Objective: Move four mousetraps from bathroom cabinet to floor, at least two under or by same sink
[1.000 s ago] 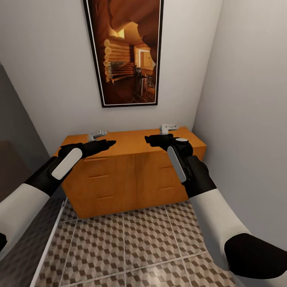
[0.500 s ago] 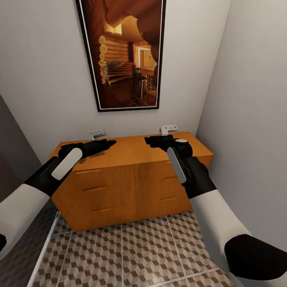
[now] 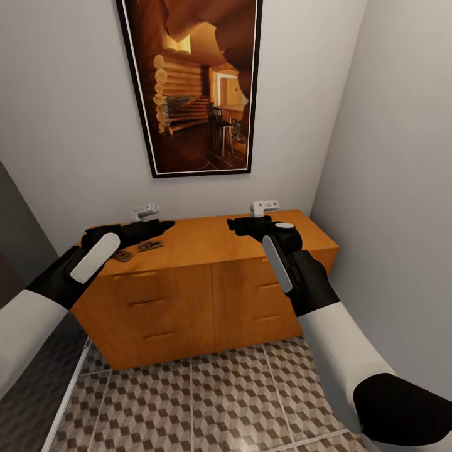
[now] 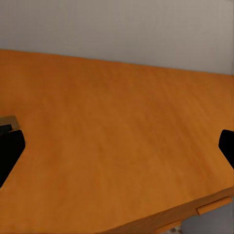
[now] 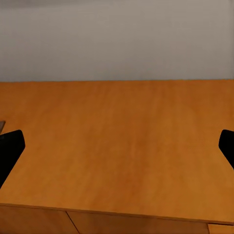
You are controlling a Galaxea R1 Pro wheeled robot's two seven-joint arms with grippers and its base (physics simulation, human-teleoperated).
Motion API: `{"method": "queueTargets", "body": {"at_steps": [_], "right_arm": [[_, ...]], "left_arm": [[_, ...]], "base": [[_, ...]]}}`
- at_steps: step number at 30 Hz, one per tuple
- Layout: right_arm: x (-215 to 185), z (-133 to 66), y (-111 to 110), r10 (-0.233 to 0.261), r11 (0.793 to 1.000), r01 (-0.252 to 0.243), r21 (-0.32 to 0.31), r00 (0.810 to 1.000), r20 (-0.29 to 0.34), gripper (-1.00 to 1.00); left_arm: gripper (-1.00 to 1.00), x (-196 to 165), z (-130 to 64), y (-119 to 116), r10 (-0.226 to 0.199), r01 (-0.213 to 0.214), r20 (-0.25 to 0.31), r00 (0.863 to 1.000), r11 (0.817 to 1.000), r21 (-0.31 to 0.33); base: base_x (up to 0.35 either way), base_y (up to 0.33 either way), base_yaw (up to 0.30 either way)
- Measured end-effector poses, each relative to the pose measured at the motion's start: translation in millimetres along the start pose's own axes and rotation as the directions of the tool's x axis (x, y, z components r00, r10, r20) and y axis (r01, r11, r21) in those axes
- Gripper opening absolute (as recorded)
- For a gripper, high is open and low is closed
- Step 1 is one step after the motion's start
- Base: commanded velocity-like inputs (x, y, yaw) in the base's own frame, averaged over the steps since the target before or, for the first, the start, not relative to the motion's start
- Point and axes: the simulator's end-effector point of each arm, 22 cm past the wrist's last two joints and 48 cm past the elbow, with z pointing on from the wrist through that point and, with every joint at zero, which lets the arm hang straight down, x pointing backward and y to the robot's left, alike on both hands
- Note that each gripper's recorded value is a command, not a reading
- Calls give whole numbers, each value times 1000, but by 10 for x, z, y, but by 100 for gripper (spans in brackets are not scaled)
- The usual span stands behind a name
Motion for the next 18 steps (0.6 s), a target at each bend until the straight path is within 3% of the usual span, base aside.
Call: {"method": "queueTargets", "body": {"at_steps": [5,9,18], "right_arm": [[5,0,3,0,1000,0,-1,1000,-1,100],[9,1,9,0,1000,0,-2,1000,-2,100],[17,2,13,-1,1000,1,-2,1000,-5,100]], "left_arm": [[100,-58,-83,144,-51,51,-1,999,999,5],[100,-93,-120,100,-82,82,0,997,996,30],[100,-116,-148,23,-99,99,-1,995,994,55]], "base": [[3,0,0],[1,0,0],[0,0,0]]}}
